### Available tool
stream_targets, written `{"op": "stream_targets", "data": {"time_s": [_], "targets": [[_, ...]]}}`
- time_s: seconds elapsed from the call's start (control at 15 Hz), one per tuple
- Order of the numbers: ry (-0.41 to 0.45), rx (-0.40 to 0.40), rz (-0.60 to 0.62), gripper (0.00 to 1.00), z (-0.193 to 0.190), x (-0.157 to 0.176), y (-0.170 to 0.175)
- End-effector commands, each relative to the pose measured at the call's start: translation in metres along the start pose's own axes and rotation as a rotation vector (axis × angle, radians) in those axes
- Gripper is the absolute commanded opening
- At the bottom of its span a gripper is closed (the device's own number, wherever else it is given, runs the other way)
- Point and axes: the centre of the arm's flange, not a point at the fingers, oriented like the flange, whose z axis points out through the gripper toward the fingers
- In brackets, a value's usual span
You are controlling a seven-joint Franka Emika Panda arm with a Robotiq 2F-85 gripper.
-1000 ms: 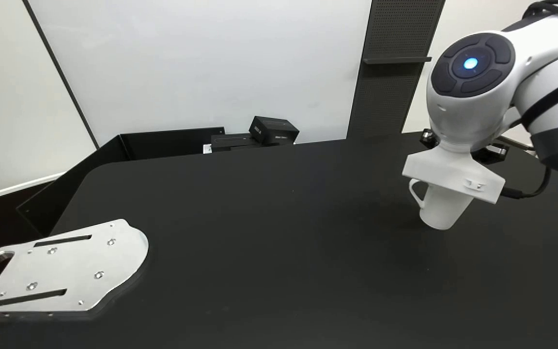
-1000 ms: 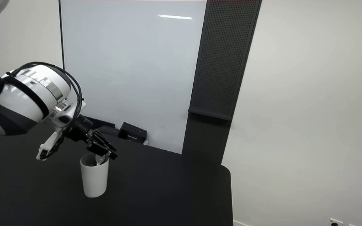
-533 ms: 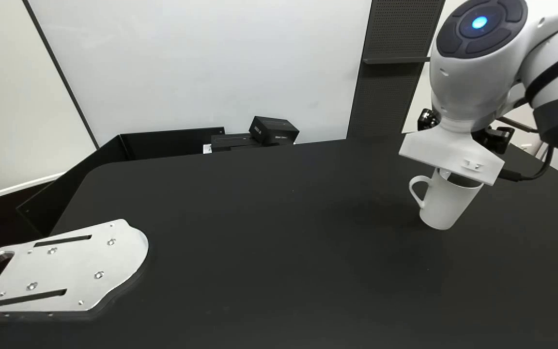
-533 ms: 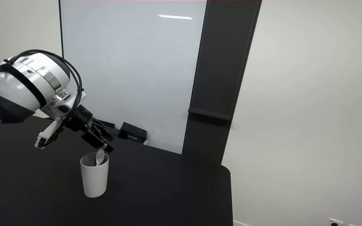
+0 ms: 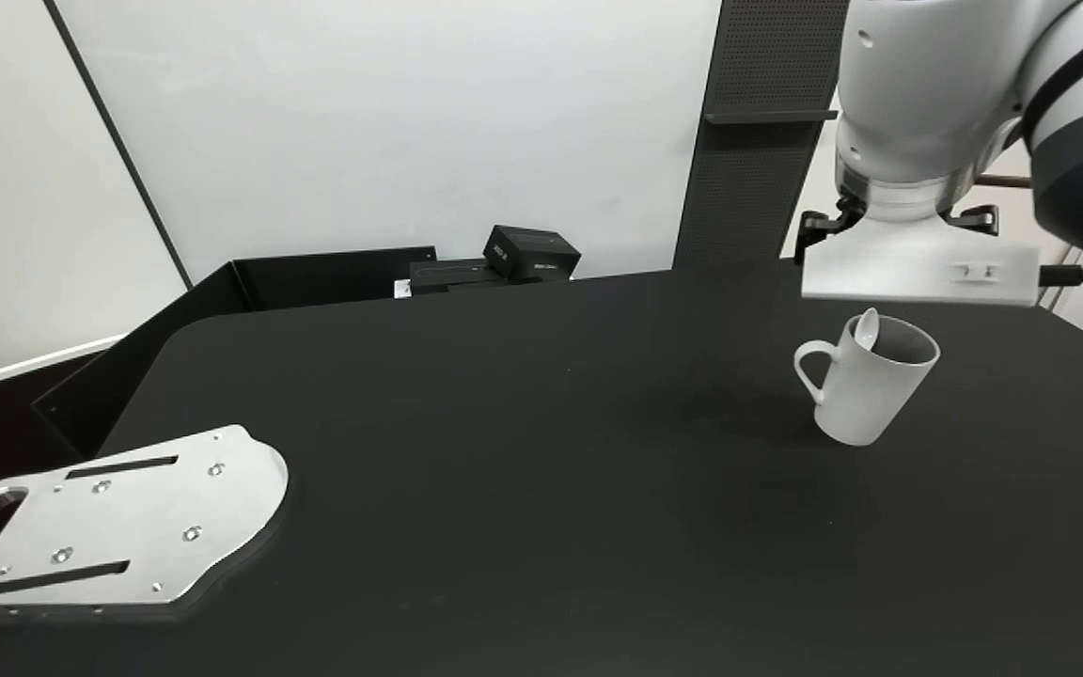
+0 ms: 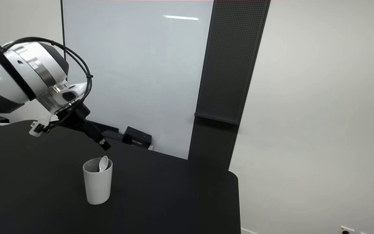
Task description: Take the spoon and put it in the cup
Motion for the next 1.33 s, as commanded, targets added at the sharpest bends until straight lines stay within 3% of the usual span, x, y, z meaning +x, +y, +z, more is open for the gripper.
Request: {"op": "stream_targets", "data": {"time_s": [0.0,0.2,0.53,0.87,0.93,1.0,1.27], "targets": [[-0.048,0.024,-0.199,1.0,-0.017,0.0,0.013],[-0.094,0.119,-0.343,1.0,-0.024,-0.003,0.015],[-0.157,0.344,-0.53,1.0,-0.032,-0.004,0.008],[-0.289,0.526,-0.682,1.0,-0.032,-0.006,0.001],[-0.339,0.54,-0.712,1.0,-0.032,-0.009,-0.003],[-0.268,0.508,-0.658,1.0,-0.029,-0.027,-0.01],[-0.31,0.546,-0.7,1.0,-0.029,-0.031,-0.012]]}}
